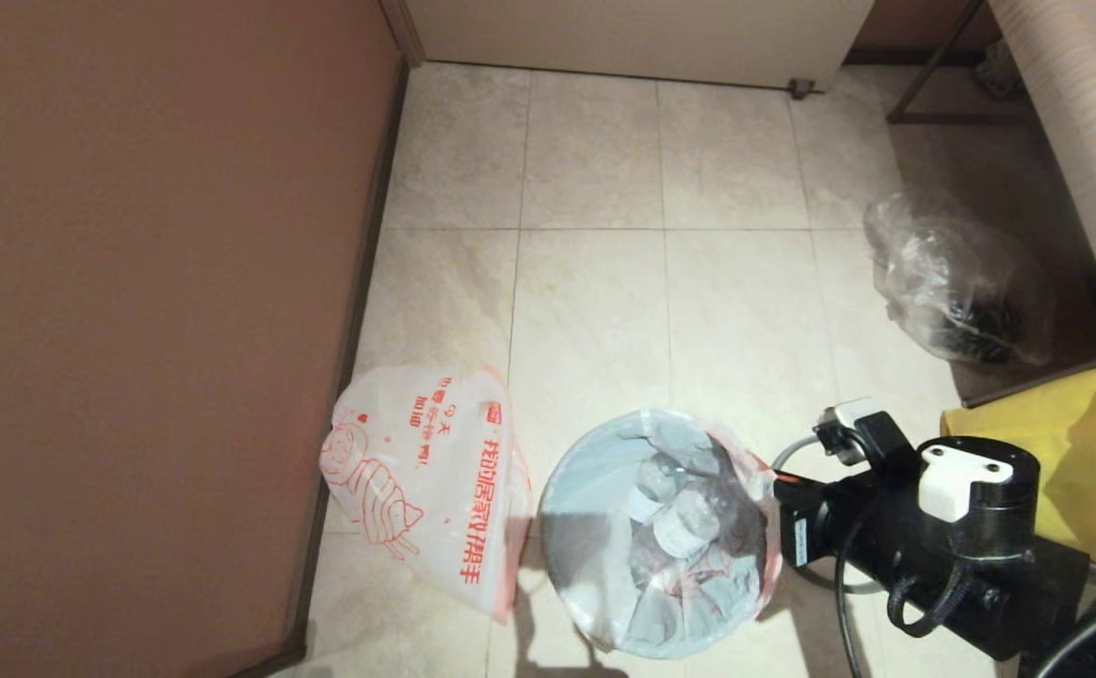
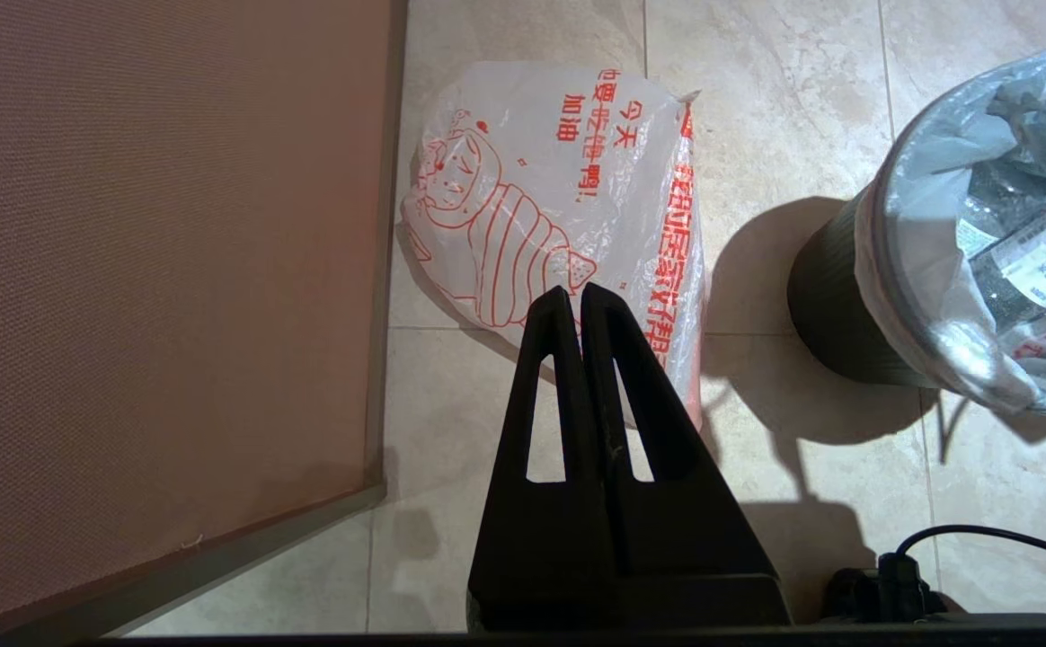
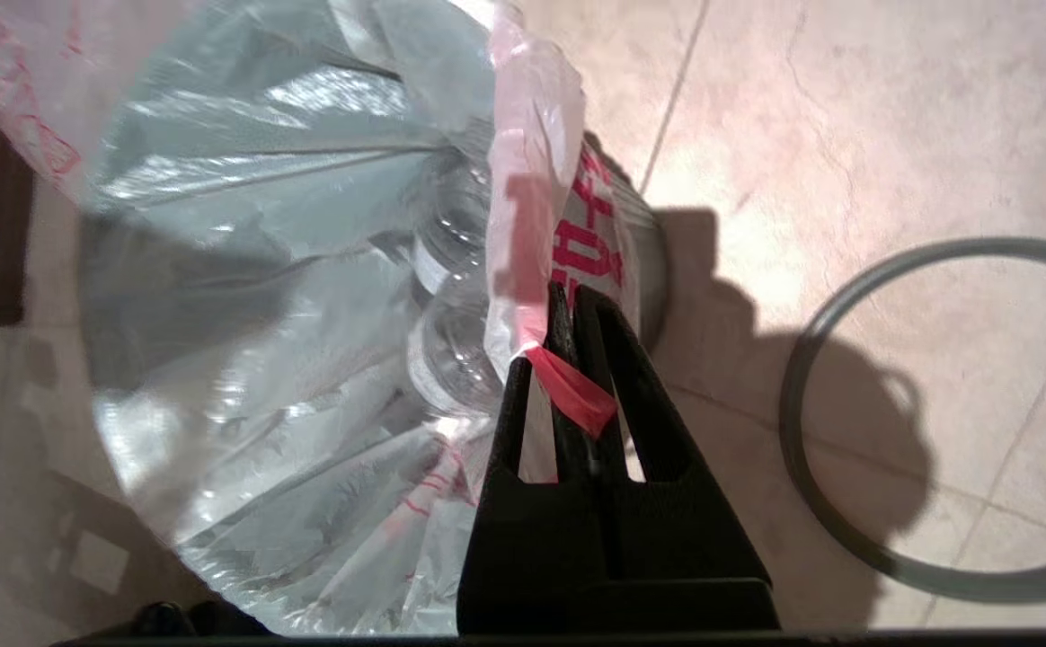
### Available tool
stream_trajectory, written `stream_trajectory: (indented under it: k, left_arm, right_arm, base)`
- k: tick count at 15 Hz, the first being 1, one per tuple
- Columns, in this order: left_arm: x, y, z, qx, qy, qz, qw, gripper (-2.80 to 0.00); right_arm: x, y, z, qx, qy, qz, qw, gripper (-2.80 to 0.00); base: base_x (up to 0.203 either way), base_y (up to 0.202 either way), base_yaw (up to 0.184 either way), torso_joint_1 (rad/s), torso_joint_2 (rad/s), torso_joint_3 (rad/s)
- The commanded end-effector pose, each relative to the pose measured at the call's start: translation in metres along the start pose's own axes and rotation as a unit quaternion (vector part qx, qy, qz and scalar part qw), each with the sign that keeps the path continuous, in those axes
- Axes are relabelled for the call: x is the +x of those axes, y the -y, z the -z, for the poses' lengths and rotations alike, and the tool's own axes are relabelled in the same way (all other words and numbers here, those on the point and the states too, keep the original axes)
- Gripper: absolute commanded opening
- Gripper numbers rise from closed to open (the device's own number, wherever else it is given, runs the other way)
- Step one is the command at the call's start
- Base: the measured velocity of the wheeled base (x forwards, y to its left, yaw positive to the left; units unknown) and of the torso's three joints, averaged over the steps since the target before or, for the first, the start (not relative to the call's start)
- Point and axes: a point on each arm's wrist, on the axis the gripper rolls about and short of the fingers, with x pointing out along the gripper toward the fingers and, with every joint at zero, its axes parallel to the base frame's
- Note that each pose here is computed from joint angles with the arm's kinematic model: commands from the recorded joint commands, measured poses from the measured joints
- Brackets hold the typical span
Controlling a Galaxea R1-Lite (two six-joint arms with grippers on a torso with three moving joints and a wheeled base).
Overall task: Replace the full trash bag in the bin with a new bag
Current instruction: Place the trash bag on the floor
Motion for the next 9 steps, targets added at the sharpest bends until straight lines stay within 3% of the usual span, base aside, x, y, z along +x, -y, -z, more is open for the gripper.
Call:
stream_trajectory:
  k: [1, 3, 6, 9]
  left_arm:
    - [0.000, 0.000, 0.000, 0.000, 0.000, 0.000, 1.0000, -2.80]
    - [0.000, 0.000, 0.000, 0.000, 0.000, 0.000, 1.0000, -2.80]
    - [0.000, 0.000, 0.000, 0.000, 0.000, 0.000, 1.0000, -2.80]
    - [0.000, 0.000, 0.000, 0.000, 0.000, 0.000, 1.0000, -2.80]
  right_arm:
    - [-0.009, -0.005, -0.011, 0.001, 0.028, -0.011, 1.000, -2.80]
    - [-0.005, -0.003, -0.014, 0.002, 0.035, -0.006, 0.999, -2.80]
    - [0.023, 0.005, 0.004, -0.006, -0.003, 0.014, 1.000, -2.80]
    - [0.054, -0.008, 0.031, -0.029, -0.046, 0.006, 0.998, -2.80]
  base:
    - [0.000, 0.000, 0.000, 0.000, 0.00, 0.000]
    - [0.000, 0.000, 0.000, 0.000, 0.00, 0.000]
    - [0.000, 0.000, 0.000, 0.000, 0.00, 0.000]
    - [0.000, 0.000, 0.000, 0.000, 0.00, 0.000]
